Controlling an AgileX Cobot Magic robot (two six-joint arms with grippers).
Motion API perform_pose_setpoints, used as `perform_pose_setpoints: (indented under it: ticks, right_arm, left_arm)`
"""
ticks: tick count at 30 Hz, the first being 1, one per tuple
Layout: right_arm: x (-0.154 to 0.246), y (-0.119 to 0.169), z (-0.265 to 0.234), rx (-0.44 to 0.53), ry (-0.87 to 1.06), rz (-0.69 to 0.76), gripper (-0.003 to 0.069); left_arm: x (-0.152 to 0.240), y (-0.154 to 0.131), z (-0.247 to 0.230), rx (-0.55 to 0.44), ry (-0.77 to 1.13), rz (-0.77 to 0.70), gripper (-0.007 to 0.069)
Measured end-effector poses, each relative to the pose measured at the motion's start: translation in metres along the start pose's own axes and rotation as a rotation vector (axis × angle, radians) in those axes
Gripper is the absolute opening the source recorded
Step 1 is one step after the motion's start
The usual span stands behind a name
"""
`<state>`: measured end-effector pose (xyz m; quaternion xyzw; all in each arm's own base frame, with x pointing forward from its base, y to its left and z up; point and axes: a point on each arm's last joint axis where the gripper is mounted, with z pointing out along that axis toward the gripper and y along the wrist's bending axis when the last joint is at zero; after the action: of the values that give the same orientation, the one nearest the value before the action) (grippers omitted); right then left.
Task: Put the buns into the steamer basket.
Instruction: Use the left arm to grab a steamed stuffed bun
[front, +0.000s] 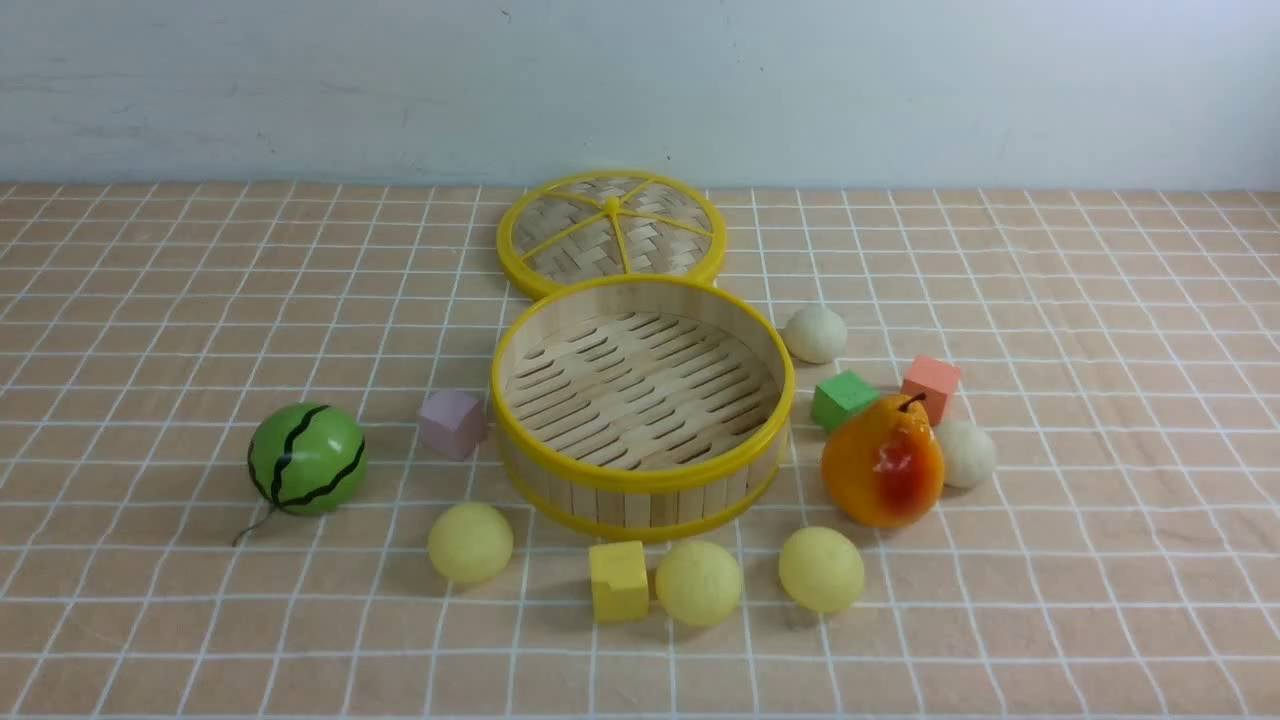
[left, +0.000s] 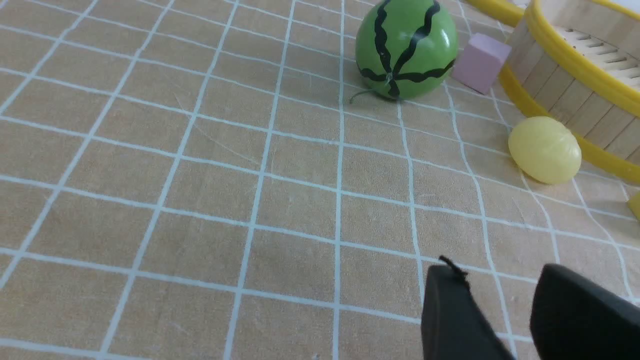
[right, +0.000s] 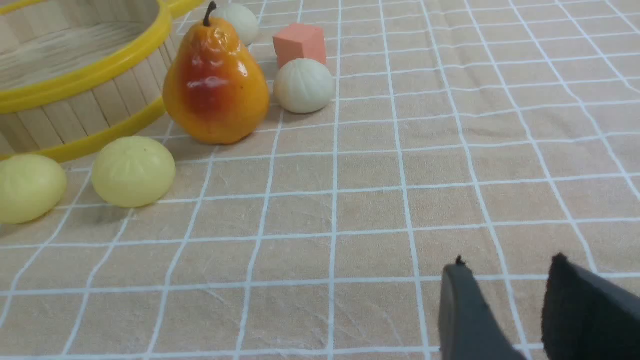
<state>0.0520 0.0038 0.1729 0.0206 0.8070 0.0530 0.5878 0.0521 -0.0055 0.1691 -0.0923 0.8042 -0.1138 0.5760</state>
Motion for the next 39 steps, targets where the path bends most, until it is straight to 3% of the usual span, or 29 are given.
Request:
perform_pose_setpoints:
  ticks: [21, 26, 29, 31, 35, 39]
  right_arm:
    - [0.0, 0.0, 0.0, 0.0, 0.0, 0.0, 0.0241]
    - [0.0, 0.0, 0.0, 0.0, 0.0, 0.0, 0.0241]
    - [0.0, 0.0, 0.0, 0.0, 0.0, 0.0, 0.0241]
    - [0.0, 0.0, 0.0, 0.0, 0.0, 0.0, 0.0241]
    - [0.0, 0.0, 0.0, 0.0, 0.0, 0.0, 0.0241]
    - [0.0, 0.0, 0.0, 0.0, 0.0, 0.0, 0.0241]
  left_arm:
    - [-0.002, -0.001, 0.0, 0.007, -0.026, -0.003, 0.0238]
    - [-0.011, -0.006, -0.001, 0.088, -0.113, -0.267, 0.0238]
    - [-0.016, -0.011, -0.002, 0.171, -0.139, -0.617, 0.0238]
    - [-0.019, -0.011, -0.003, 0.199, -0.156, -0.727, 0.0238]
    - [-0.026, -0.01, -0.004, 0.22, -0.227, -0.784, 0.0216]
    - [-0.045, -0.021, -0.016, 0.274, -0.22, -0.755, 0.0105]
